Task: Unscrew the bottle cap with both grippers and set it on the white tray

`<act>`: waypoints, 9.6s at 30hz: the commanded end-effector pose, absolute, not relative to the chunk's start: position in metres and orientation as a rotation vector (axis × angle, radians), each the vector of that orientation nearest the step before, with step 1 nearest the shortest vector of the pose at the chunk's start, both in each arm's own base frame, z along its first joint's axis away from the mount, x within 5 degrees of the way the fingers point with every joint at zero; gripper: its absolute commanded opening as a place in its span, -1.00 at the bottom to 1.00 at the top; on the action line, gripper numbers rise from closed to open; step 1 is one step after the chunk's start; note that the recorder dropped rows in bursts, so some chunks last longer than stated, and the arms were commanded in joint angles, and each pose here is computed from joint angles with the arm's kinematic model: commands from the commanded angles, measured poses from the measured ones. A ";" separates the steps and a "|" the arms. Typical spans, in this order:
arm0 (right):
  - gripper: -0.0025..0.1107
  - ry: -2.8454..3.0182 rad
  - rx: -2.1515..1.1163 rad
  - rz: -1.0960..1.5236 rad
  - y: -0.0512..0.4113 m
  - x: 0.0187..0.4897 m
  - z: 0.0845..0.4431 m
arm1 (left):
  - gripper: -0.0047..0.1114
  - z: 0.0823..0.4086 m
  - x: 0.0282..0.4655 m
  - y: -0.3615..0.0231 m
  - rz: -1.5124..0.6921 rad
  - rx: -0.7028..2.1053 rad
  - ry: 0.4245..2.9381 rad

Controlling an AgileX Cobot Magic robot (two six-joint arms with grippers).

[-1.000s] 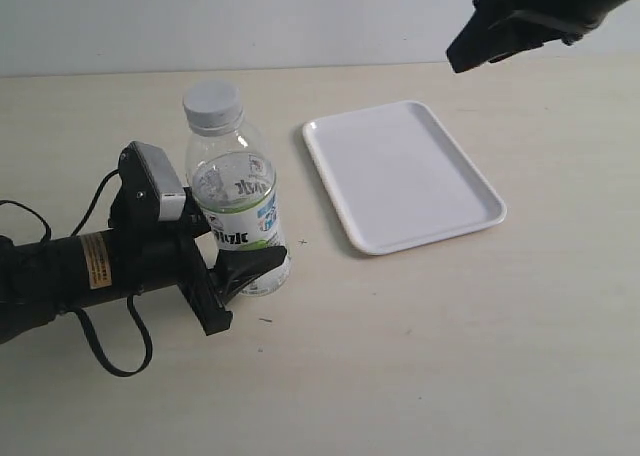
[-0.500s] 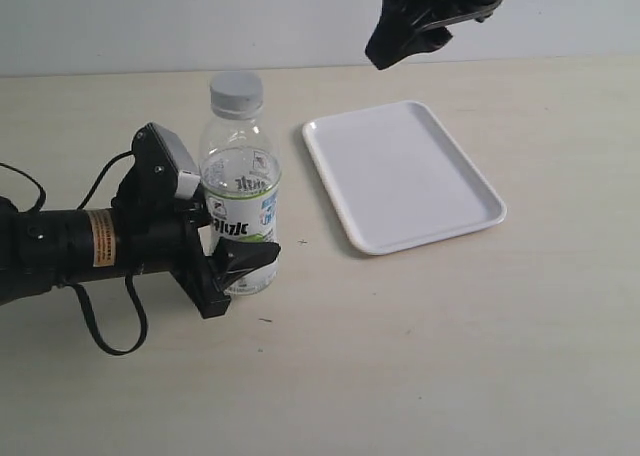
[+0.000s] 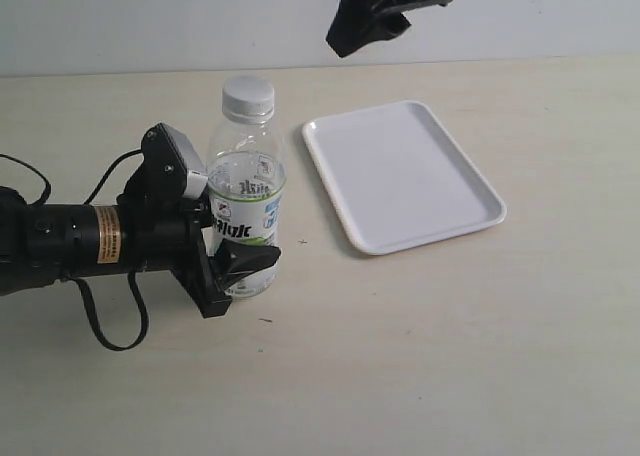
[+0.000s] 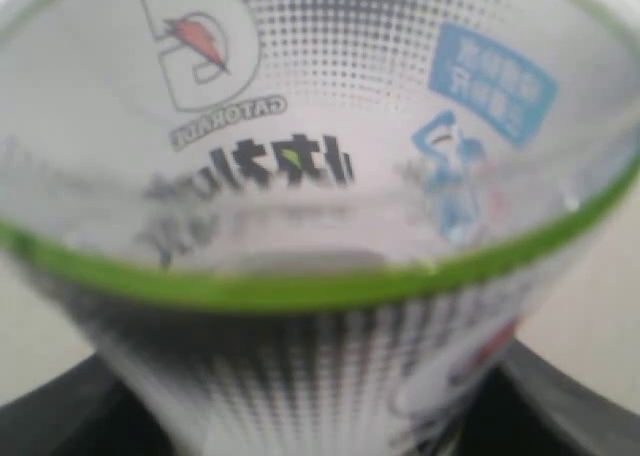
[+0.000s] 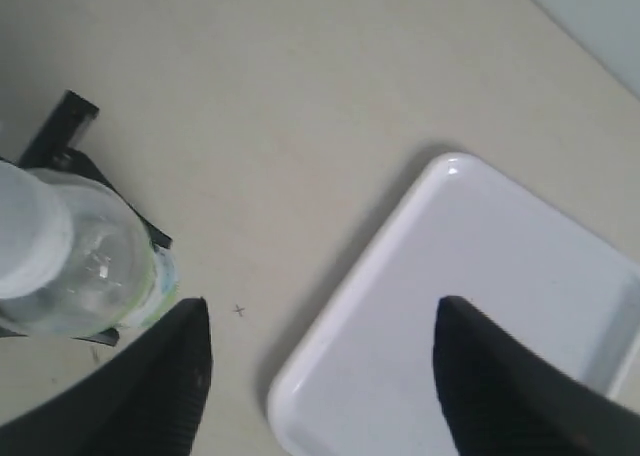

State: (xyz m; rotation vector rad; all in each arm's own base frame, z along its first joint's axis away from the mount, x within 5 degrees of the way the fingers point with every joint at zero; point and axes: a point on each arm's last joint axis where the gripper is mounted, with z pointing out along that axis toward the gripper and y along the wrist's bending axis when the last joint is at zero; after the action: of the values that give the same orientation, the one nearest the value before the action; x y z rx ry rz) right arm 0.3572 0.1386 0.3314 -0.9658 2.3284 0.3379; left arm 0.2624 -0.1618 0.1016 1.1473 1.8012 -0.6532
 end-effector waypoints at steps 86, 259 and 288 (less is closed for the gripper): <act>0.16 2.592 -0.921 0.422 0.207 0.362 0.326 | -0.92 0.109 0.262 -0.165 -0.684 1.167 1.757; 0.15 2.488 -0.992 0.490 0.222 0.335 0.324 | -0.92 0.111 0.262 -0.166 -0.699 1.166 1.734; 0.04 2.558 -1.054 0.462 0.223 0.339 0.306 | -0.92 0.111 0.262 -0.166 -0.699 1.166 1.734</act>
State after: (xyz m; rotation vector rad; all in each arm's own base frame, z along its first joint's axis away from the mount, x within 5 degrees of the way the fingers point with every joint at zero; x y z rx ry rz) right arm 0.3391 0.2243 0.3054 -1.0192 2.5745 0.4789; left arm 0.2593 -0.1630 0.1011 1.1902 1.7882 -0.6758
